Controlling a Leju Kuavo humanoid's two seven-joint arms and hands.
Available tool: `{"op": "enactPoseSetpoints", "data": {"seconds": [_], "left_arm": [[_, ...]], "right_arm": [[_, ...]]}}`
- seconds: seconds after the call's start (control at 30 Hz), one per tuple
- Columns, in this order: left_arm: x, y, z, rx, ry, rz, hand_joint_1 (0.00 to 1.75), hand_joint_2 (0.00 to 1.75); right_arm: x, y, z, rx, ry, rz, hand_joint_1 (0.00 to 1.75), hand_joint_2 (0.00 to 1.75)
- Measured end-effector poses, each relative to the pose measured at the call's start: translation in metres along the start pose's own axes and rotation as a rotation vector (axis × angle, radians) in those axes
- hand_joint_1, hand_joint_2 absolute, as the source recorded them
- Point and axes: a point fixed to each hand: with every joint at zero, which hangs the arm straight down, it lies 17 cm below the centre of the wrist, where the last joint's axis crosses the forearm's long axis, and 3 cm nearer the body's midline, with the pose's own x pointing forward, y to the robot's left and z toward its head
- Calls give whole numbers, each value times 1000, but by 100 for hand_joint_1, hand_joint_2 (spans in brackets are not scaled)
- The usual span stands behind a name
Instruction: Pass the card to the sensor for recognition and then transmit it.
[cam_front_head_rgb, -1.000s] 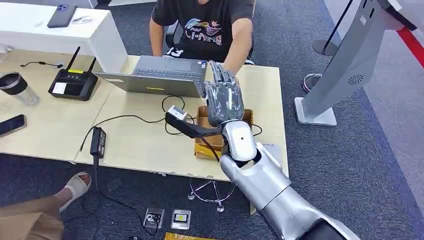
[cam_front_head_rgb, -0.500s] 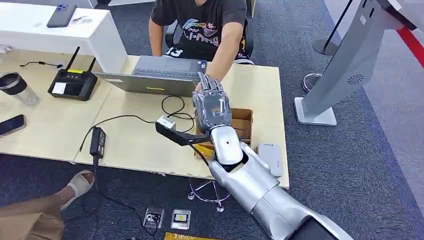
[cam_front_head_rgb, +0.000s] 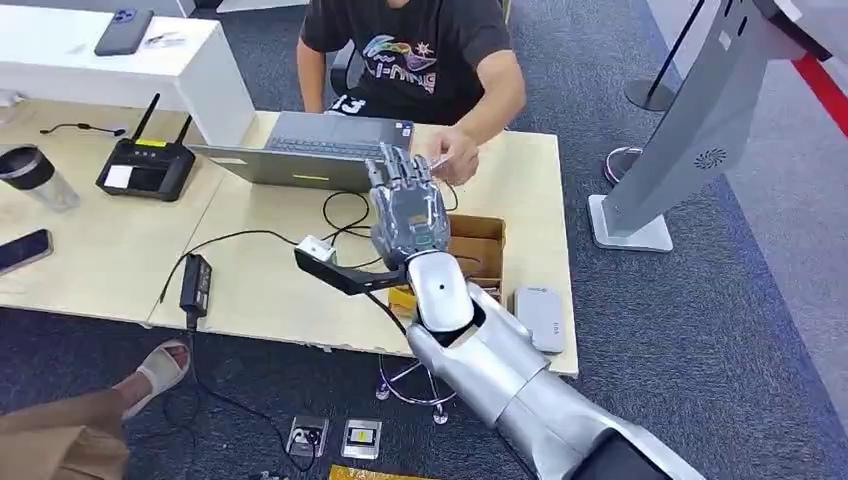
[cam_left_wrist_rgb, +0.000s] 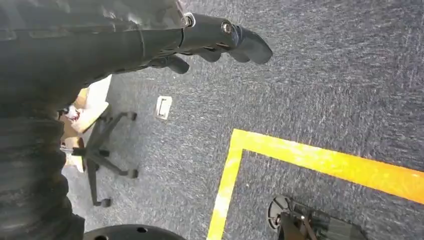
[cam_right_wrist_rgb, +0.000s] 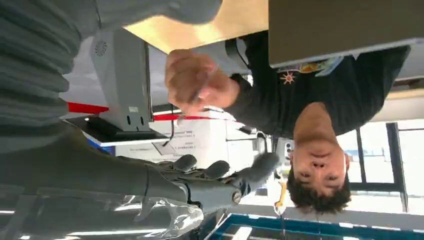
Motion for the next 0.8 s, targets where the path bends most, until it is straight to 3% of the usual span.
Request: {"op": "enactPoseSetpoints", "data": {"seconds": [0.23,0.47,0.8], "left_arm": [[-8,-3,2,2,16,-37,0,175],[-9,-7,2,-29,-6,-59,0,175],[-10,-5,0,-27,-5,-49,0,175]], "right_arm": [[-11,-11,-6,-35,1,45,0,175],[-64,-18,-4,-41,91,60,0,175],[-132,-26,47,-75,226,-77,0,175]]}}
